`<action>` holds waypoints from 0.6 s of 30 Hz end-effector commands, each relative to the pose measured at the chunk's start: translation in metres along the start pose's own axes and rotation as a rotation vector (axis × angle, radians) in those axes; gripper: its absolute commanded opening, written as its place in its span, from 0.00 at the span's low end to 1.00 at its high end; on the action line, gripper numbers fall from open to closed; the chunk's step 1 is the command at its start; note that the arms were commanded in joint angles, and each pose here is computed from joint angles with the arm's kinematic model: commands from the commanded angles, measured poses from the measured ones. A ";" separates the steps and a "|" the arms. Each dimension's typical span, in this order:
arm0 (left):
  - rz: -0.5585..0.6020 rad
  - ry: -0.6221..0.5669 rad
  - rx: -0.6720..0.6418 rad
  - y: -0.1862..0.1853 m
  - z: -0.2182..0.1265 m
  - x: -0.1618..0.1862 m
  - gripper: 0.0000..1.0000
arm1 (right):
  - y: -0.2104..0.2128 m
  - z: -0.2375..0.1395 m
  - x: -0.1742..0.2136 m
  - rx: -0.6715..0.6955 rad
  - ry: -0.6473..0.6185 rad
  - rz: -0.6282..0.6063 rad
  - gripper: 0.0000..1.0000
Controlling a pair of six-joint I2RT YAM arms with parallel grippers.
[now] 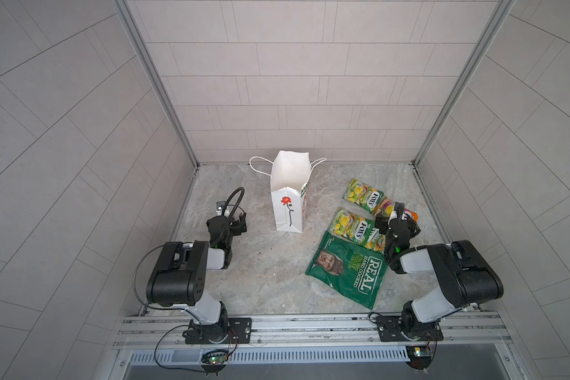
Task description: Take the snacks out of the paper bag
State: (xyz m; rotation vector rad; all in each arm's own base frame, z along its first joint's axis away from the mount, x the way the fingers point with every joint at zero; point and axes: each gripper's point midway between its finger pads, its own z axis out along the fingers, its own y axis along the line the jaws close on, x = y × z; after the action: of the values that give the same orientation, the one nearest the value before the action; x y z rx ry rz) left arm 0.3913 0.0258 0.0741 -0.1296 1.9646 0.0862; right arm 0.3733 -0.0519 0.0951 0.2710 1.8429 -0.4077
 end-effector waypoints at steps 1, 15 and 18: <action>0.011 -0.039 0.008 -0.002 0.002 -0.013 1.00 | -0.001 0.002 -0.003 0.002 0.005 -0.015 0.99; 0.012 -0.037 0.009 -0.003 0.002 -0.013 1.00 | 0.001 0.004 -0.004 0.006 -0.008 -0.025 0.99; 0.013 -0.035 0.009 -0.003 0.003 -0.013 1.00 | 0.001 0.004 -0.004 0.006 -0.008 -0.025 0.99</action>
State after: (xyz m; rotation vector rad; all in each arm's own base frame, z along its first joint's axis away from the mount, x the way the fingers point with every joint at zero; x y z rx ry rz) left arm 0.3914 0.0258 0.0743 -0.1225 1.9648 0.0909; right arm 0.3753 -0.0514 0.0936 0.2586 1.8526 -0.4151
